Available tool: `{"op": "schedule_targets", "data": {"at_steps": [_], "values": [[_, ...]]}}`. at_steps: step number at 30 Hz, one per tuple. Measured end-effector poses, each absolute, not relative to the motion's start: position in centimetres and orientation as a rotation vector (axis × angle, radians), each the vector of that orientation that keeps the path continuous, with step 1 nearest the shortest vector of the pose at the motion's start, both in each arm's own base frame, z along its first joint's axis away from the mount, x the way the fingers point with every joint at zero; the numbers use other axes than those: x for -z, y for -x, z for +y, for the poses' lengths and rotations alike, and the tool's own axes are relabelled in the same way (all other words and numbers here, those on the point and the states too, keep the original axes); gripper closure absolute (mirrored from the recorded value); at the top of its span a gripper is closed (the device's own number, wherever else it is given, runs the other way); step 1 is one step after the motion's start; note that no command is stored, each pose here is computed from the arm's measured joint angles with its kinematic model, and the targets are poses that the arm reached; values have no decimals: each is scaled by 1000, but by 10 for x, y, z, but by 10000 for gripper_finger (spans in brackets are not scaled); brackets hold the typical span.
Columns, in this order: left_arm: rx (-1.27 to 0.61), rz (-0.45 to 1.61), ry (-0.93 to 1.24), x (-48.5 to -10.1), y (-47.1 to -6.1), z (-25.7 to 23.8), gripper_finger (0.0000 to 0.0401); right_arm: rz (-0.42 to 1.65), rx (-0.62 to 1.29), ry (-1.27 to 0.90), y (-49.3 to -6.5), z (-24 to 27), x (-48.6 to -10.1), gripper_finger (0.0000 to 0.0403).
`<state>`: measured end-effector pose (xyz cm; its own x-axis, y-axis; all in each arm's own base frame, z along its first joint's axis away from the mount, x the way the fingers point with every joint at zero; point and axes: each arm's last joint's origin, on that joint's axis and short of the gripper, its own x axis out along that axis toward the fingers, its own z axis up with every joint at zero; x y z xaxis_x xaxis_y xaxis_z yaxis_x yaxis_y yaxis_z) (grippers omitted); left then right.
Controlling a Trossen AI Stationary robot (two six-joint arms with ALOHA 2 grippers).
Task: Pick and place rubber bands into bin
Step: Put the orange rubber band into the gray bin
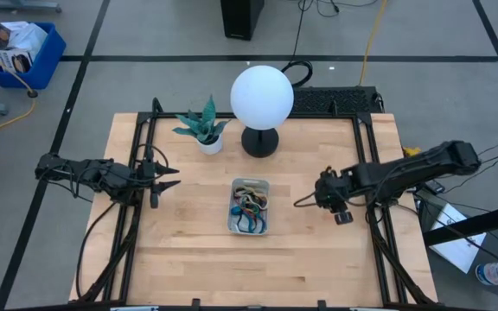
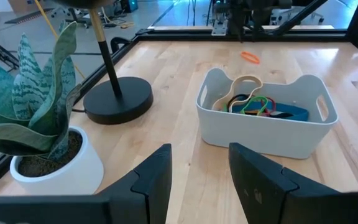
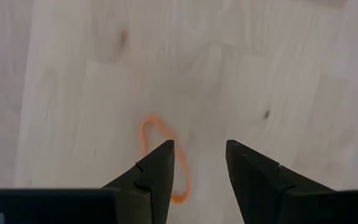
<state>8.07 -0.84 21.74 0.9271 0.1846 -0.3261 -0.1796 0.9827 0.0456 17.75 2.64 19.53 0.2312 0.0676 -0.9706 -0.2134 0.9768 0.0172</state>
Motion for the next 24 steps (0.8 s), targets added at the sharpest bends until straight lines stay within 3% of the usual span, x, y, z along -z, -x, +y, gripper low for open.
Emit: {"op": "schedule_targets", "data": {"at_steps": [24], "values": [[-196,336,-17,-217,-81,-8,235,1578,-240,237,-197,47,-149,279]]}}
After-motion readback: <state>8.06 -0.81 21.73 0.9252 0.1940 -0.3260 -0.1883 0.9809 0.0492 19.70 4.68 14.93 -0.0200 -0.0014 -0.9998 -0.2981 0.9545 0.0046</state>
